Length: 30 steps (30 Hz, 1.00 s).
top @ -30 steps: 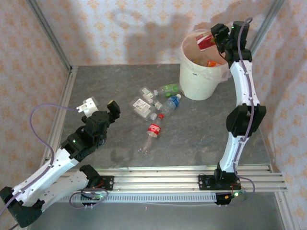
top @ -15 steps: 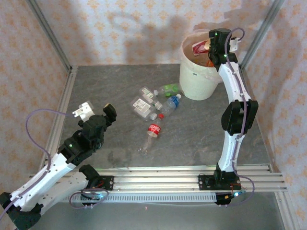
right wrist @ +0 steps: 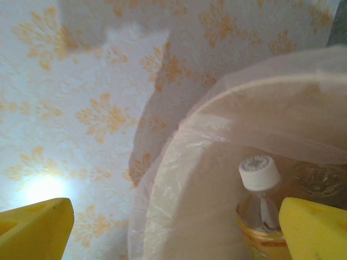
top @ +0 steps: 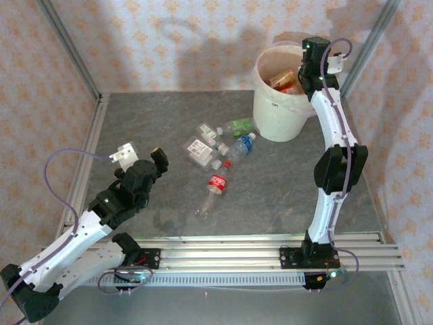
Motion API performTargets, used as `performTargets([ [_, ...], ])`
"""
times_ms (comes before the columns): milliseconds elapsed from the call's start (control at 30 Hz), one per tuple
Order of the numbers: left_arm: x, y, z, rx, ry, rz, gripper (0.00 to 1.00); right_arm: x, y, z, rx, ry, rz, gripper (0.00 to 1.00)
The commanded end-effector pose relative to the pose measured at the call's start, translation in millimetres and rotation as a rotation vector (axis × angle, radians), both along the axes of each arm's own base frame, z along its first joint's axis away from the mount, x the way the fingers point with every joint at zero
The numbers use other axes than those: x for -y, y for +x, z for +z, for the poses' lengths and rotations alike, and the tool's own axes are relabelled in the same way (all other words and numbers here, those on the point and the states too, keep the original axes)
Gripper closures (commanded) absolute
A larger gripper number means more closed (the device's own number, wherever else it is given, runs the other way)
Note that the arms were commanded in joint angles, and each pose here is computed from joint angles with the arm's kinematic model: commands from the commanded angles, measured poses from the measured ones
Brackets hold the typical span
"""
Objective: Put the plastic bottles in the bin
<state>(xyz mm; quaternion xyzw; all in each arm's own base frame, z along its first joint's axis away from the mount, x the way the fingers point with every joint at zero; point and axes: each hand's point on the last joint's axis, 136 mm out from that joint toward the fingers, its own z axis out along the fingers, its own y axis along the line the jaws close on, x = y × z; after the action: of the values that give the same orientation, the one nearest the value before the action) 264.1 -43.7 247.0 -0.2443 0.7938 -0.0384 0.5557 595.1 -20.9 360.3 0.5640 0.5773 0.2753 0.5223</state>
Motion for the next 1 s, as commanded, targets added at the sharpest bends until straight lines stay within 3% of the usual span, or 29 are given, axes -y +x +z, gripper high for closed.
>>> performTargets([
  [0,-4,1,6,0.006,-0.003,0.019,0.0,14,-27,43,0.095,-0.037,-0.078,0.02],
  [200,0,4,0,-0.017,-0.006,0.012,0.0,12,-43,62,0.122,-0.119,-0.045,0.0],
  [533,37,26,-22,-0.139,-0.025,-0.102,0.0,-38,-80,98,0.116,-0.426,0.262,0.01],
  [700,58,26,-58,-0.289,-0.051,-0.165,0.0,-69,-115,95,0.113,-0.559,0.476,0.01],
  [867,75,20,-76,-0.339,-0.119,-0.238,0.0,-110,-159,76,0.21,-0.652,0.729,0.01],
  [967,73,12,-85,-0.362,-0.14,-0.238,0.0,-146,-192,49,0.255,-0.812,0.938,0.01],
])
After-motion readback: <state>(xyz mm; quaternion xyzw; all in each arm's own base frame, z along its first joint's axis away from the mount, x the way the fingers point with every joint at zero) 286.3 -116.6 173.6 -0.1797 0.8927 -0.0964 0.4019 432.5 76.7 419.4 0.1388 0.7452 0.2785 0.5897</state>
